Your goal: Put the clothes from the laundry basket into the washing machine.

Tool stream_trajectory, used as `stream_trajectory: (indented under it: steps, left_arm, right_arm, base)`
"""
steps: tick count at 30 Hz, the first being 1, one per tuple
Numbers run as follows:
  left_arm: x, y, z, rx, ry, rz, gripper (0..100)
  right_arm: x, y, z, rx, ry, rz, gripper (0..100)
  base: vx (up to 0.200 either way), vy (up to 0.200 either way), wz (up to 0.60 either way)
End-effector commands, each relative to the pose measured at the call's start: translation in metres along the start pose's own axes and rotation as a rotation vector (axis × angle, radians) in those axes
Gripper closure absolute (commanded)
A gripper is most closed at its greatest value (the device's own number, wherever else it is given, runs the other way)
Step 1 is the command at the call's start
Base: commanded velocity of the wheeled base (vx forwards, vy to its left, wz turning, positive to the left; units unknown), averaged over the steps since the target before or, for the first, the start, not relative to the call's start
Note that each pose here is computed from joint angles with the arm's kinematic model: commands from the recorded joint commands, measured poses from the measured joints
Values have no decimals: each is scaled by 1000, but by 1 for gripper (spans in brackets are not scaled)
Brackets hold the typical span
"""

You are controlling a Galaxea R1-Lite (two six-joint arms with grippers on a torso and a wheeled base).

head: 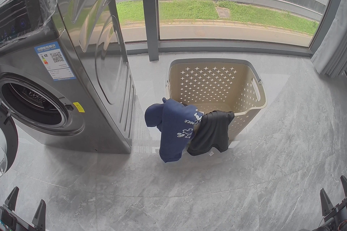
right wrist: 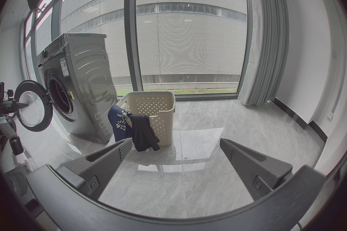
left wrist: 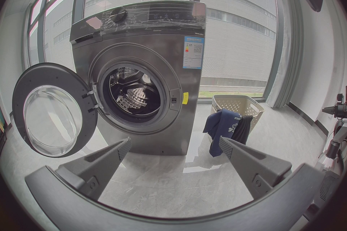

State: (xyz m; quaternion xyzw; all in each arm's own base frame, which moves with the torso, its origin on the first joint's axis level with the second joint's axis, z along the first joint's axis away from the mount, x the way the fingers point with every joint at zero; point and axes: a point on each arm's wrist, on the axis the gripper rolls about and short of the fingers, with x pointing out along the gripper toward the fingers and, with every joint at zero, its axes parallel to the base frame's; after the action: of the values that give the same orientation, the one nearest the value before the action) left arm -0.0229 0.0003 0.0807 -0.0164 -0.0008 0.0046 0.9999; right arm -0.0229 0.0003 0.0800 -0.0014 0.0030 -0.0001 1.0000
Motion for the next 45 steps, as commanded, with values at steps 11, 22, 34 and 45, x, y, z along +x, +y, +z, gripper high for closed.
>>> stream_trajectory:
  steps: [11,22,34,45]
  left_arm:
    - [1,0,-5,4,9,0,0]
    - [1,0,-5,1,11,0,0]
    - [1,0,-5,4,9,0,0]
    - [1,0,-5,4,9,0,0]
  right_arm:
    - [1,0,-4,0,11,0,0]
    - [1,0,-4,0,11,0,0]
    - [1,0,-4,0,11,0,0]
    - [1,0,-4,0,11,0,0]
  base:
    - [0,0,0]
    - [0,-73,0]
    - [0,-83,0]
    - [164,0,0]
